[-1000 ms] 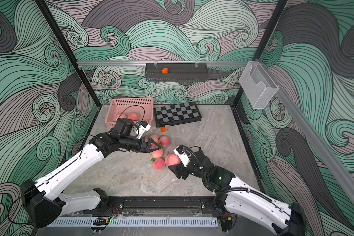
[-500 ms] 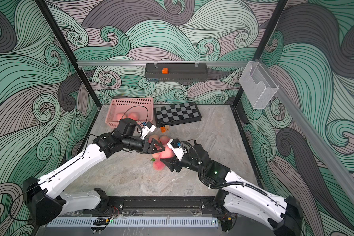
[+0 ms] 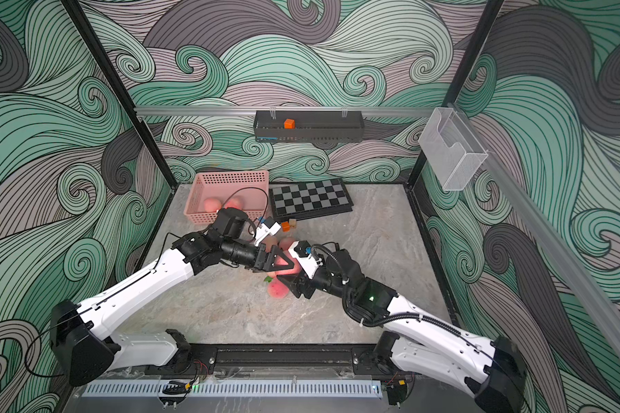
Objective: Put the peaches into the basket
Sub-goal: Place the peach in the basket.
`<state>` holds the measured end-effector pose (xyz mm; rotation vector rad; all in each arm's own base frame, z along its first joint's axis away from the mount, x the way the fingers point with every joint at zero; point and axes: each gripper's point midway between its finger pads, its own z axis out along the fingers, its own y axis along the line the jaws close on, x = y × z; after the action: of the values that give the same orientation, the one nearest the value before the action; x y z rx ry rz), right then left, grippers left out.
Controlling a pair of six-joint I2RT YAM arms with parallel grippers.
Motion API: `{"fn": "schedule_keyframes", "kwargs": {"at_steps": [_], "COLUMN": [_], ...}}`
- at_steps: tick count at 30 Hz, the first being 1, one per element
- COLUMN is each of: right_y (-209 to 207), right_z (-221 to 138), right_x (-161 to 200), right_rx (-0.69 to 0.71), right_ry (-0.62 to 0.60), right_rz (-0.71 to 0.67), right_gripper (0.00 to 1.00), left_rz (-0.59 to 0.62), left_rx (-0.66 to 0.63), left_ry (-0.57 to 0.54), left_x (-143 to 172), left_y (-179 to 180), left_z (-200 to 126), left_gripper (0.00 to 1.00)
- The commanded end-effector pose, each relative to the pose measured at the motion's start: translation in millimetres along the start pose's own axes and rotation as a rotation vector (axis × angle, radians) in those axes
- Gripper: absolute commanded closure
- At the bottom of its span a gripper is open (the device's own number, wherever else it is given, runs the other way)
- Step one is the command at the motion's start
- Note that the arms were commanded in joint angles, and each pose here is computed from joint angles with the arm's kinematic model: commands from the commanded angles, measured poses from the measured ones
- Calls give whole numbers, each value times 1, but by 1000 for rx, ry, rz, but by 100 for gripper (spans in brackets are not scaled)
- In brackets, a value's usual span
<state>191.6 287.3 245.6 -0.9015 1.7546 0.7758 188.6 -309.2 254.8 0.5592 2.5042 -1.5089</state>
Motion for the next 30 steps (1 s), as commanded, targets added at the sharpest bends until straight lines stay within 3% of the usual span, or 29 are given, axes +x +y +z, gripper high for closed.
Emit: {"fn": "schedule_keyframes", "kwargs": {"at_steps": [1,5,9,12,16,22,30], "right_y": [6,6,5,3,0,-6,-29], "right_z": [-2,-1,-1,-1,-2,-8,-20], "right_x": [-27,-26,-27,-27,-26,-26,-25], "right_rx": [-22,-22,-14,-5,12,42,103], "right_ry": [-71,-69,-71,-70,-59,-37,-17], "right_rz": [-35,-35,-33,-32,-26,-12,47], "right_gripper": [25,24,23,18,1,1,1], "left_rz": [35,29,34,42,55,79,84], "left_rx": [59,72,78,59,-11,-143,-323], "left_ry": [0,5,2,-8,-32,-130,-175], "left_x": [-6,-6,-7,-10,-16,-39,-70], "left_y": [-20,-22,-24,-23,-14,8,40], "left_z": [-2,-1,-2,-4,-7,-20,-45], "left_gripper": [13,20,44,45,45,45,46]}}
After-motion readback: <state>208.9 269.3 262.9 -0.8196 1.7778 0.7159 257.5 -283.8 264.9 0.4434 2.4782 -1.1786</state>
